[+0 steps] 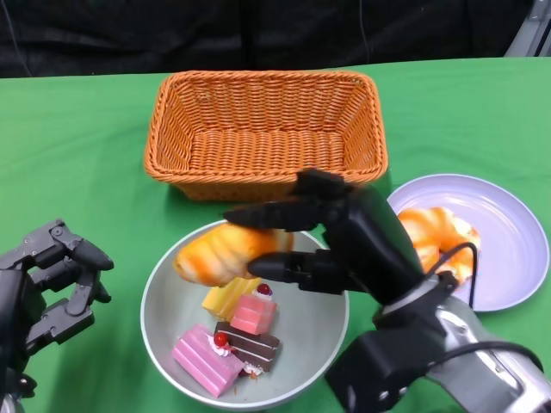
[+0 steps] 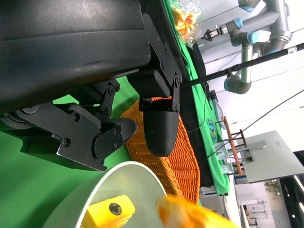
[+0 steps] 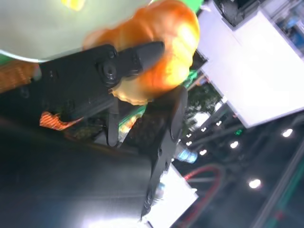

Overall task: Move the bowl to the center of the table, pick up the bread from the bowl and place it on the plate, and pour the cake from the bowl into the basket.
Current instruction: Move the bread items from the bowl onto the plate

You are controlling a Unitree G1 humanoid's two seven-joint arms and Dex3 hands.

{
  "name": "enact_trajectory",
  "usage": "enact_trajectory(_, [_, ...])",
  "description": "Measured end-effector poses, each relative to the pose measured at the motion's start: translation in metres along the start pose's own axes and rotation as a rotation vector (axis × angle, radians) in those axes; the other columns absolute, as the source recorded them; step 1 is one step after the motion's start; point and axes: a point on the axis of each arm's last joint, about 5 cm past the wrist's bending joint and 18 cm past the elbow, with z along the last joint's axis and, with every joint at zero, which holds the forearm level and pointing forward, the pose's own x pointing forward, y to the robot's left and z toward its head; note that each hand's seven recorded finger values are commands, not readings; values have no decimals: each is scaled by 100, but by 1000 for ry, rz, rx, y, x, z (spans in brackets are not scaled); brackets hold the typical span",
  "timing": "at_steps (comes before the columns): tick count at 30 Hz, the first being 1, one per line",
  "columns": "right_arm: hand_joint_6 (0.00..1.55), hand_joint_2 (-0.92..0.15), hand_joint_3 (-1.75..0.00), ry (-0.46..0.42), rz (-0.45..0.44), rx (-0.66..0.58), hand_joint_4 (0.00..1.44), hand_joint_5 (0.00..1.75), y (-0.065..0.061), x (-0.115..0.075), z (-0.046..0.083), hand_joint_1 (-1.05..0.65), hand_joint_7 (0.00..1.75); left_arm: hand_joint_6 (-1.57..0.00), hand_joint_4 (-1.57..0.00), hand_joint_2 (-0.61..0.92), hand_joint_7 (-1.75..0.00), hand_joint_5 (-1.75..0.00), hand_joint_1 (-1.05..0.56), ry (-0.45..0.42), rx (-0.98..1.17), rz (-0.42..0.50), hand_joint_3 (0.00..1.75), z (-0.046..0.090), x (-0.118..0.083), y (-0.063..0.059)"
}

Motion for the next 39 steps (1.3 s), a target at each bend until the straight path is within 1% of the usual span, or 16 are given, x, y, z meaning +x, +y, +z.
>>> enact_trajectory(2, [117,-90,-1,38,-6,62,67,135,-4,-2,3,-15,14,-78,-75,70,-130,-160,3,0,0,0,91,0,0,0])
enact_trajectory(3, [117,-91,-1,55,-8,84,66,139,-6,-3,4,-15,16,-78,-75,70,-130,-160,3,0,-1,0,91,0,0,0])
enact_trajectory(4, [113,-91,-1,70,-14,95,65,142,-9,-5,5,-15,26,-78,-75,70,-129,-160,2,0,-1,0,91,0,1,0])
enact_trajectory(6, [97,-92,0,89,-32,111,65,143,-14,-7,7,-16,57,-78,-75,69,-129,-160,2,0,-1,0,92,0,1,0])
enact_trajectory(7, [90,-92,-1,97,-40,113,65,147,-17,-8,8,-16,70,-78,-75,69,-129,-160,2,0,-1,0,92,0,1,0])
enact_trajectory(10, [83,-92,-3,122,-71,118,65,155,-24,-11,9,-17,84,-78,-75,69,-128,-161,3,-1,-2,-2,93,0,2,-1])
enact_trajectory(12, [80,-92,-5,158,-98,134,65,158,-29,-15,10,-17,89,-78,-75,69,-129,-162,4,-1,-2,-2,93,0,2,0])
enact_trajectory(13, [78,-92,-6,178,-112,141,65,164,-32,-17,10,-17,93,-78,-75,69,-129,-162,4,0,-2,-2,94,0,2,0])
enact_trajectory(16, [76,-92,-7,237,-157,153,65,173,-41,-24,8,-17,97,-78,-74,68,-129,-161,3,1,-3,-2,95,0,2,-1])
enact_trajectory(23, [76,-92,-6,344,-257,123,71,175,-61,-35,4,-19,97,-79,-75,67,-130,-161,3,8,-4,-2,95,-1,2,0])
enact_trajectory(25, [75,-92,-8,388,-289,127,67,175,-68,-38,1,-18,98,-78,-76,68,-130,-161,3,10,-2,-3,95,-1,2,0])
enact_trajectory(29, [74,-92,-8,485,-381,153,64,175,-84,-47,-6,-16,99,-78,-75,69,-131,-162,3,14,6,1,93,-1,2,3])
enact_trajectory(31, [73,-92,-10,524,-411,162,58,173,-90,-50,-8,-16,99,-77,-75,70,-132,-162,4,19,6,1,93,-2,2,3])
enact_trajectory(35, [72,-92,-9,591,-458,221,56,162,-100,-56,-12,-14,97,-76,-74,70,-132,-163,3,22,6,-12,92,-2,3,4])
enact_trajectory(37, [71,-92,-11,631,-483,266,58,164,-105,-60,-14,-13,97,-76,-73,70,-132,-164,3,24,0,-10,92,-2,3,4])
enact_trajectory(39, [70,-92,-13,679,-503,320,58,167,-109,-63,-16,-11,99,-76,-72,70,-132,-165,3,29,-4,-7,92,-2,3,4])
